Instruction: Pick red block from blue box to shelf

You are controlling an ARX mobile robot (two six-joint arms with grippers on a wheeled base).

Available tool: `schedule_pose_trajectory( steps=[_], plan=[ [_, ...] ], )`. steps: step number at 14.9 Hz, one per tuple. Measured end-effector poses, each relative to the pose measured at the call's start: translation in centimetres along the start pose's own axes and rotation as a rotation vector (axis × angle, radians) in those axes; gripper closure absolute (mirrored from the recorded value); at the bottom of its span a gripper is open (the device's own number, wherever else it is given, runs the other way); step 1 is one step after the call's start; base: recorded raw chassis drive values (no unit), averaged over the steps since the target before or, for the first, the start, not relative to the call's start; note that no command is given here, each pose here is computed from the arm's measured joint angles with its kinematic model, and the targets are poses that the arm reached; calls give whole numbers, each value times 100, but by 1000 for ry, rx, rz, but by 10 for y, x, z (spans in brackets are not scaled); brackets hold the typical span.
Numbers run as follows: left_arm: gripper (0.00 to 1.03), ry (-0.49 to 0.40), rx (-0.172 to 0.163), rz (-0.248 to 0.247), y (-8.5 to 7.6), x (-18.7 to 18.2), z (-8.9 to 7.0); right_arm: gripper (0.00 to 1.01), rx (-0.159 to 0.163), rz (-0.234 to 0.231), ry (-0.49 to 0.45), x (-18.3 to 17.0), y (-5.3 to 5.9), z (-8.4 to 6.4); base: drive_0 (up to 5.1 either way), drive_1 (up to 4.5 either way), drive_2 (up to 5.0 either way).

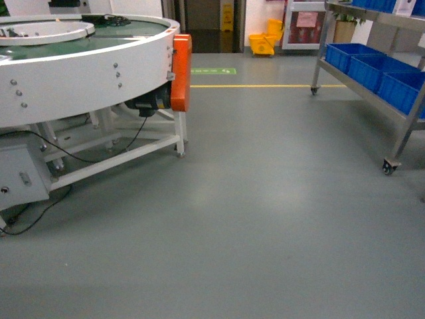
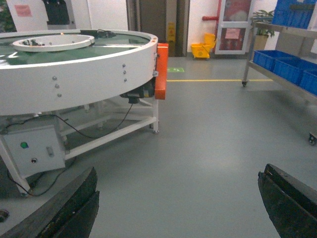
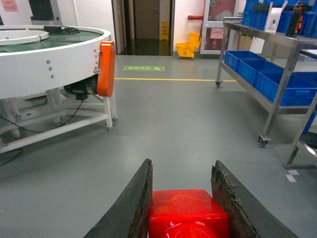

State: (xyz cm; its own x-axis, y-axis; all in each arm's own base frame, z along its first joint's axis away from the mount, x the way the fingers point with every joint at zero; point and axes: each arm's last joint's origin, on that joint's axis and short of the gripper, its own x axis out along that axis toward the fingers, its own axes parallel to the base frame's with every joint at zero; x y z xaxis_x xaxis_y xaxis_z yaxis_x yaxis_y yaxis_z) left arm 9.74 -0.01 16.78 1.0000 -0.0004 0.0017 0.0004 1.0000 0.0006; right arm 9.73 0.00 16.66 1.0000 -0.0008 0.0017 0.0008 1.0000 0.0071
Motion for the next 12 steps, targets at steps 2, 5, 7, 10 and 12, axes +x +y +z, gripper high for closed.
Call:
schedule_pose_trajectory(
  steps=[2, 5, 7, 10, 12],
  plan=[
    [5, 2, 0, 3, 0, 0, 0, 72, 0, 0, 0, 0, 0, 0, 11, 437, -415],
    [5, 1, 0, 2, 0, 0, 0, 72, 0, 0, 0, 0, 0, 0, 11, 437, -415],
    [5, 2, 0, 2, 0, 0, 0, 72, 0, 0, -1, 0, 0, 0, 11, 437, -415],
    [5, 0, 0, 1, 0, 0, 0, 72, 0, 0, -2, 0, 0, 0, 11, 437, -415],
    [5, 0, 0, 1, 0, 0, 0, 72, 0, 0, 1, 0, 0, 0, 11, 437, -415]
  ],
)
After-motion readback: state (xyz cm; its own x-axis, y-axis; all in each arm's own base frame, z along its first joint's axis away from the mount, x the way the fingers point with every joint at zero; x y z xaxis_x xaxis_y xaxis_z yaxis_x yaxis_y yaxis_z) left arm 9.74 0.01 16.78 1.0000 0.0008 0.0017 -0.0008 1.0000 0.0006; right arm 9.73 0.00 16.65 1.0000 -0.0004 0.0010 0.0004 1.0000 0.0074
